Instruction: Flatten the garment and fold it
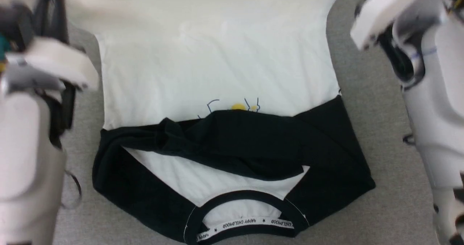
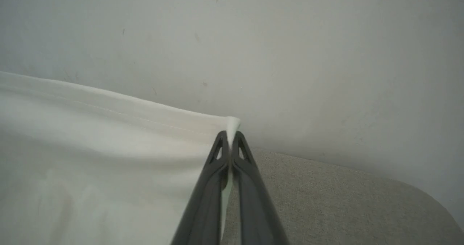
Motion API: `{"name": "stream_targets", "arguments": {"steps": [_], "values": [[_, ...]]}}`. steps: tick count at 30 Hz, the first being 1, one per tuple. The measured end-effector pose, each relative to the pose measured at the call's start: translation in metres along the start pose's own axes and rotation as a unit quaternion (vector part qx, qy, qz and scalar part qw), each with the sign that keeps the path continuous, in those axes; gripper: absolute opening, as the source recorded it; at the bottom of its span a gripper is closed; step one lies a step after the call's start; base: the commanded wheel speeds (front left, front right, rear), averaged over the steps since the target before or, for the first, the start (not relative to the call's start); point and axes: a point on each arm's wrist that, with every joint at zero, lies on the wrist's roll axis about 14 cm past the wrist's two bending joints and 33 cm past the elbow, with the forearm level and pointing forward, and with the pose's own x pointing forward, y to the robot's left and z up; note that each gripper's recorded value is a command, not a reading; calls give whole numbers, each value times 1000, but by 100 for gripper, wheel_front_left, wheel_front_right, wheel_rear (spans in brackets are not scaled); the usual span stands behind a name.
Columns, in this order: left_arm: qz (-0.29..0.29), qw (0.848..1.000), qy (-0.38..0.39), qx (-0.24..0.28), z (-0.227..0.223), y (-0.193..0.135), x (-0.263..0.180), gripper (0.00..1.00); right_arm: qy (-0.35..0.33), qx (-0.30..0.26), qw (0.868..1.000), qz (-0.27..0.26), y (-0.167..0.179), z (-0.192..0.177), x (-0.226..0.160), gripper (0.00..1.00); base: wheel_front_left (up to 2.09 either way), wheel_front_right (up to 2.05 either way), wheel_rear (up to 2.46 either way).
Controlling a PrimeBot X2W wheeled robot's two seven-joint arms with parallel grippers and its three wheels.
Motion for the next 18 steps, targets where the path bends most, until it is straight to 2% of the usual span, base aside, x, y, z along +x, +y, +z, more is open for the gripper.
{"name": "stream_targets", "arguments": {"steps": [9,18], "values": [[-7,999,9,-35,12,-20,-91,0,-17,-1,1000,-2,2,6,-90,0,0,0,0],[9,996,34,-87,0,-28,-165,0,38,13,999,-21,11,-26,-166,0,0,0,0]]}}
